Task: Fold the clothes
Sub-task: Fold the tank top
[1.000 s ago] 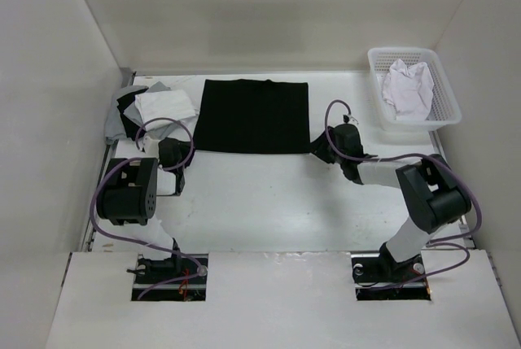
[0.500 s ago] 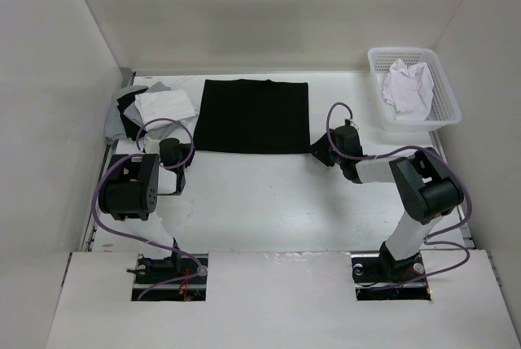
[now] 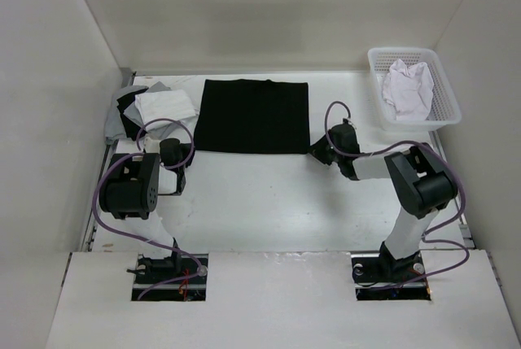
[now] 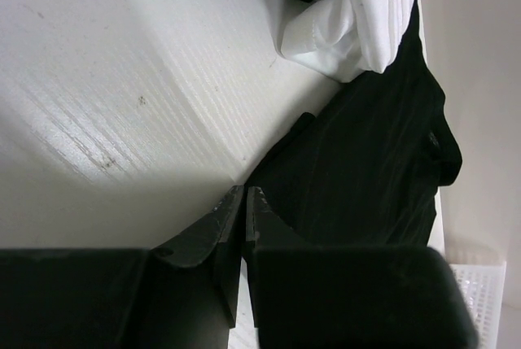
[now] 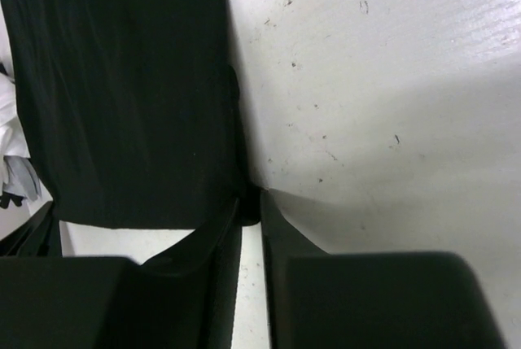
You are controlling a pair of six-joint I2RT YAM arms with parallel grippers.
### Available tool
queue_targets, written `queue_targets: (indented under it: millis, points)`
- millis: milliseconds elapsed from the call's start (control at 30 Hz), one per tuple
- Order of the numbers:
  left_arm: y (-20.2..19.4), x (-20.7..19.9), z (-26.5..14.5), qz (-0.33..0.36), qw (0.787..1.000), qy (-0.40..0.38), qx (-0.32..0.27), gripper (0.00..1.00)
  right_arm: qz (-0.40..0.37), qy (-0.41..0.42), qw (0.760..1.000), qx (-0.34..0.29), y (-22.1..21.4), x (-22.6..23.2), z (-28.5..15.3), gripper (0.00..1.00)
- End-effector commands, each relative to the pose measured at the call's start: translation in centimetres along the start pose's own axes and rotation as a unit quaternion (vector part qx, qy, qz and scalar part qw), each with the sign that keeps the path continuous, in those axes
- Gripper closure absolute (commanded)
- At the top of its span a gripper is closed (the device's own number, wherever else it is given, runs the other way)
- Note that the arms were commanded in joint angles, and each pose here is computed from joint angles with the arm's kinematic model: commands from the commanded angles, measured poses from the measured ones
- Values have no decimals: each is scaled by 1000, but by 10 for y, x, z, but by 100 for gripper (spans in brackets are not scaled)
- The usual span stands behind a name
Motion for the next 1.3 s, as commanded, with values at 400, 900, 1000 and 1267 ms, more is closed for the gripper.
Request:
queue_targets:
  millis: [400, 900, 1000, 1267]
  points:
    - [21, -68, -75, 2, 993, -120, -19, 100, -76, 67, 988, -114, 35, 44, -83, 100]
    - [92, -143, -322, 53, 943, -315, -88, 100, -148, 211, 938, -234, 46, 100, -365, 100]
    - [85, -142, -306, 61, 950, -297, -79, 100, -169, 205, 937, -226, 44, 110, -354, 100]
    - [49, -134, -193, 101, 975, -192, -57, 100, -165, 125, 965, -160, 67, 105, -197, 100]
Point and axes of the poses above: each gripper's point midway between its finger pads, its own z axis out along the fingers, its own x axis along the line the jaws close on, y = z × x, the point moved 7 cm from there along -z, back along the fingers
